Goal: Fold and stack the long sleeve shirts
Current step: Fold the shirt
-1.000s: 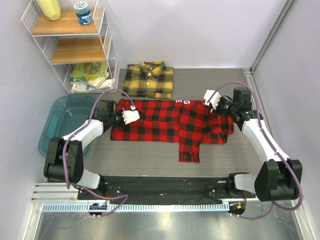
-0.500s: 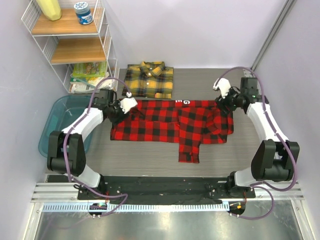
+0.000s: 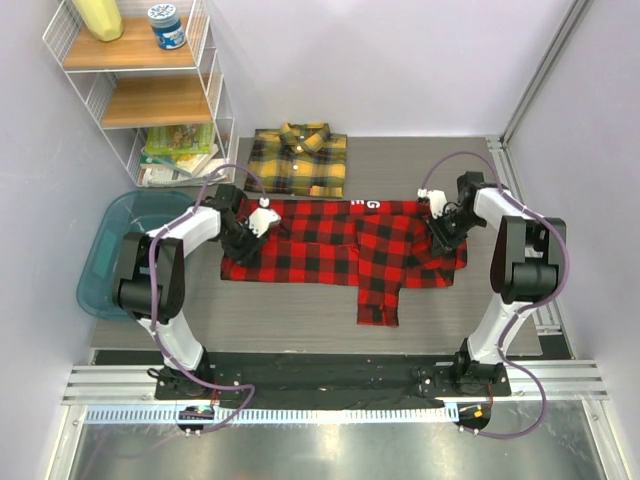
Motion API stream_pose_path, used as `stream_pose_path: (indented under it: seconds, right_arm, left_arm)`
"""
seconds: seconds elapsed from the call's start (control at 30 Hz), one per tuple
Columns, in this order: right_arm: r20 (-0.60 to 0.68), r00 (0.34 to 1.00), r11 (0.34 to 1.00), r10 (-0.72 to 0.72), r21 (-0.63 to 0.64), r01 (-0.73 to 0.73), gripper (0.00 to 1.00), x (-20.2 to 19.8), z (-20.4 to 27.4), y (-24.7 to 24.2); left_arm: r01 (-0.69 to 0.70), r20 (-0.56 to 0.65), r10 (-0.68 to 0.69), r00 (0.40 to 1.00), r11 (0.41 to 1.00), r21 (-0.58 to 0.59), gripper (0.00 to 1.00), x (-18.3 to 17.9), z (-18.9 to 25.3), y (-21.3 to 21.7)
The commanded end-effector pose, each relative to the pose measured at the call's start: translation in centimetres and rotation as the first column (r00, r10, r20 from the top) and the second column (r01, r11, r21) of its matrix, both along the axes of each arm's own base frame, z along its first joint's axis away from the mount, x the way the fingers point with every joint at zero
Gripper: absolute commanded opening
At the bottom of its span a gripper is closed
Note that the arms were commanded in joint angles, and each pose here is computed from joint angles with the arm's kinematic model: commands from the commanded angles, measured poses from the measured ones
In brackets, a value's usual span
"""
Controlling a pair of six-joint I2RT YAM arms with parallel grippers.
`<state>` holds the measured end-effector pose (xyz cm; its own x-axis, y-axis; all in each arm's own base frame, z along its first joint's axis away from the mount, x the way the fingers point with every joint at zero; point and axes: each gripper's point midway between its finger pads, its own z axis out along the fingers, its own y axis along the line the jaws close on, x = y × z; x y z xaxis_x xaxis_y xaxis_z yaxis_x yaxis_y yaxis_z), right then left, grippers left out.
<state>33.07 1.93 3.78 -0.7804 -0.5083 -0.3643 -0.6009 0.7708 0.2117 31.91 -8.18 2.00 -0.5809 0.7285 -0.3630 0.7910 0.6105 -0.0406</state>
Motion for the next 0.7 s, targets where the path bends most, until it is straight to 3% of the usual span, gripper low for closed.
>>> stream_pose_path:
  seconds: [0.0,0.13,0.37,0.5,0.63,0.67]
  right_arm:
    - [-0.035,0.995,0.995,-0.094,-0.038,0.092,0.21,0.3,-0.6,-0.6]
    - [-0.081,0.994,0.989,-0.071,-0.132,0.06,0.19,-2.6,-2.8,-1.9]
    - [-0.108,0.994,0.988,0.004,-0.154,-0.021,0.19,-8.6,-3.0,-1.7]
    - [0.007,0.999,0.978,0.044,-0.203,-0.042,0.23,-8.1,-0.2,-2.4]
    - [0.216,0.968,0.982,0.126,-0.166,-0.09,0.32,-6.3,6.7,-0.9]
    - [0.22,0.964,0.982,0.15,-0.143,-0.12,0.37,-7.0,7.7,-0.2]
  left_arm:
    - [-0.046,-0.072,0.051,0.996,0.996,0.077,0.42,-0.7,-1.3,1.1]
    - [-0.005,-0.151,0.024,0.988,0.992,0.124,0.39,-3.7,-2.9,2.1]
    - [0.118,-0.239,-0.087,0.967,0.986,0.119,0.34,-10.8,-2.7,2.5]
    - [0.116,-0.264,-0.095,0.96,0.991,0.067,0.35,-12.5,-1.6,1.9]
    - [0.064,-0.169,-0.065,0.984,0.998,-0.011,0.47,-10.8,1.5,0.4]
    - [0.035,-0.145,-0.04,0.989,0.999,-0.032,0.51,-10.1,2.4,0.1]
